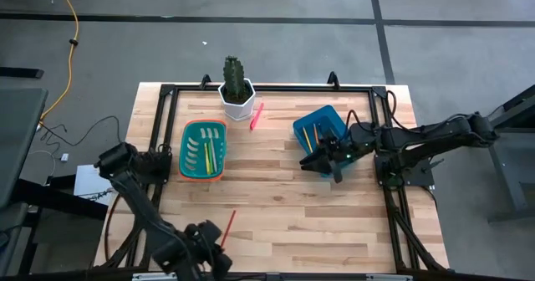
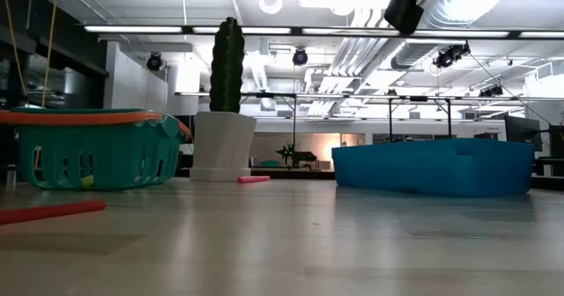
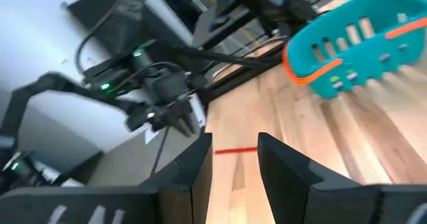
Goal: Sort pens & pencils
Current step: Put the red pencil into the blue bin
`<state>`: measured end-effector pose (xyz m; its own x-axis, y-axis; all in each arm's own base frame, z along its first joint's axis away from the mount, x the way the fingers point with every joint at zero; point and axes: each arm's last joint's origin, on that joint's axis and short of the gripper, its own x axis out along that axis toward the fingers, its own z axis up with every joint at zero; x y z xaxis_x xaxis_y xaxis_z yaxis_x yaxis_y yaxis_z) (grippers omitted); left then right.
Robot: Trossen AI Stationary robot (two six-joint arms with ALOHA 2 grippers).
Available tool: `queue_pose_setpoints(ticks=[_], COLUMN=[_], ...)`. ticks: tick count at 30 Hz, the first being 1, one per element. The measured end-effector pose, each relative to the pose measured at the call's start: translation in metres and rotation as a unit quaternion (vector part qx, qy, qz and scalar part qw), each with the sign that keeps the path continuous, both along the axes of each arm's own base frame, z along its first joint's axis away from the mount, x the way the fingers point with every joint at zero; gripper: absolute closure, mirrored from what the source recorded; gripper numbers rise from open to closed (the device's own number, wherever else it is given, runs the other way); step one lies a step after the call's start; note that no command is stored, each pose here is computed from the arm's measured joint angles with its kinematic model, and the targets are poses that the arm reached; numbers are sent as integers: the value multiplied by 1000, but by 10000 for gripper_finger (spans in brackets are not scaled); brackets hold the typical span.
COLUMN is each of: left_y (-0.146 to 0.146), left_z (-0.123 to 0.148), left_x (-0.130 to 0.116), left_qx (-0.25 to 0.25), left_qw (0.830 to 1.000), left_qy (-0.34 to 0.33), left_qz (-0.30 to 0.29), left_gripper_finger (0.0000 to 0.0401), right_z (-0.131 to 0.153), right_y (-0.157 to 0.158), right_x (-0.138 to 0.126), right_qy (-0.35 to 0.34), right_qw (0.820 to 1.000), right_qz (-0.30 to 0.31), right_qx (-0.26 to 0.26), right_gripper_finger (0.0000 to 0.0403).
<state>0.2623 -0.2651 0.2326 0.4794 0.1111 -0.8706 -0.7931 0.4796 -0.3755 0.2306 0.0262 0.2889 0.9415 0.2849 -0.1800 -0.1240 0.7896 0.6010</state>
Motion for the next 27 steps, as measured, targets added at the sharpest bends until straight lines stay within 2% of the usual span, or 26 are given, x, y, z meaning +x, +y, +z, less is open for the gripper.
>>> queue_pose_setpoints(ticks=[5, 15, 27], left_y=[10, 34, 34], left_z=[-11, -15, -47], left_x=[16, 27, 40], left_qx=[-24, -26, -44], left_qw=[999, 993, 984], left_qy=[38, 93, 155], left_qz=[21, 60, 71], left_gripper_finger=[357, 357, 357], right_z=[1, 1, 2], right_y=[-3, -7, -13], right_x=[0, 0, -1], right_qy=[-6, -20, -24], right_qw=[1000, 997, 996], right_qz=[25, 62, 78], right_qx=[-6, -31, -23], right_gripper_finger=[293, 293, 293])
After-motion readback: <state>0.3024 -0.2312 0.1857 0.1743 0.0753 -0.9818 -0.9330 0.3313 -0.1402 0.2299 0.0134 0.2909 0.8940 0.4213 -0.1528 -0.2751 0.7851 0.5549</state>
